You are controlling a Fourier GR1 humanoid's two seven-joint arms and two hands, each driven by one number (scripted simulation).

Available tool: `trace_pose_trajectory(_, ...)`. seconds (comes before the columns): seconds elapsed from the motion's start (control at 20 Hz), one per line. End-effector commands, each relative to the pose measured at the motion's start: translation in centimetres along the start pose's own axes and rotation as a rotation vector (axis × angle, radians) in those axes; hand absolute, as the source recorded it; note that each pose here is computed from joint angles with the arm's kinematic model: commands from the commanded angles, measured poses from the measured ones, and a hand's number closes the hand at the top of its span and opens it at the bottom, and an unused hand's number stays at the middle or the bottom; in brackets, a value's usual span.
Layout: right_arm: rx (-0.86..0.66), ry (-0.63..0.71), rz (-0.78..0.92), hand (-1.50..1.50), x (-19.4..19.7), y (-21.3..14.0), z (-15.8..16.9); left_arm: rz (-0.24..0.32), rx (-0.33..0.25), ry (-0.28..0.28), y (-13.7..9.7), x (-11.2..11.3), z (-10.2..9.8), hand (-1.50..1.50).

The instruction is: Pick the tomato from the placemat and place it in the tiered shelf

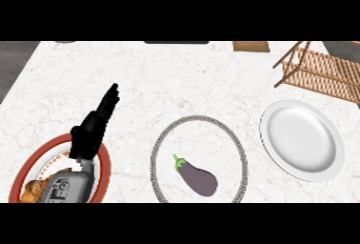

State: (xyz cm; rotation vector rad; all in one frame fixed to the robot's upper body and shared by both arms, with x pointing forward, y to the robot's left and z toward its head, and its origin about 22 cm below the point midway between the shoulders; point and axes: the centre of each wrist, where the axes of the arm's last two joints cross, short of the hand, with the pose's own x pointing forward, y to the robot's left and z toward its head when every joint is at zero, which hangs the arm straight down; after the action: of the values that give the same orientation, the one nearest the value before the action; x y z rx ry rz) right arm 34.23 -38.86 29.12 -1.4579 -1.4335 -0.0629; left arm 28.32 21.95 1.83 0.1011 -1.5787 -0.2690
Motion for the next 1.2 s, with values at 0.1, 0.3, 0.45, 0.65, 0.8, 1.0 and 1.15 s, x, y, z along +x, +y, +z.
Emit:
trace_pose_trajectory(0.1,-0.036,-0.006,0.084,1.5,-1.8,2.8,-1.9,0.005,-0.016,0.014,-0.3,-0.4,1.3,0.0)
trace_pose_trajectory(0.3,-0.058,-0.142,0.119,1.5,-2.3,4.1,-2.2,0.011,0.008,0.004,-0.6,-0.4,-0.6,0.0)
trace_pose_trajectory(0.45,-0.065,-0.106,0.062,1.5,-2.5,6.3,-2.7,0.006,-0.001,-0.005,0.1,-1.3,-0.7,0.0)
trace_pose_trajectory(0.65,-0.121,-0.001,-0.199,1.5,-3.4,7.2,-2.2,0.002,-0.005,-0.023,0.8,-0.8,0.4,0.0)
trace_pose_trajectory(0.8,-0.117,-0.001,-0.233,1.5,-5.5,6.0,-3.8,0.002,-0.008,-0.021,1.0,0.0,-0.3,0.0)
trace_pose_trajectory(1.0,-0.119,-0.014,-0.252,1.5,-7.6,5.9,-4.6,0.013,-0.023,-0.008,-2.0,1.0,-0.2,0.0)
trace_pose_trajectory(1.15,-0.106,-0.016,-0.268,1.5,-8.8,6.3,-4.4,-0.006,-0.023,-0.01,0.5,0.2,0.0,0.0)
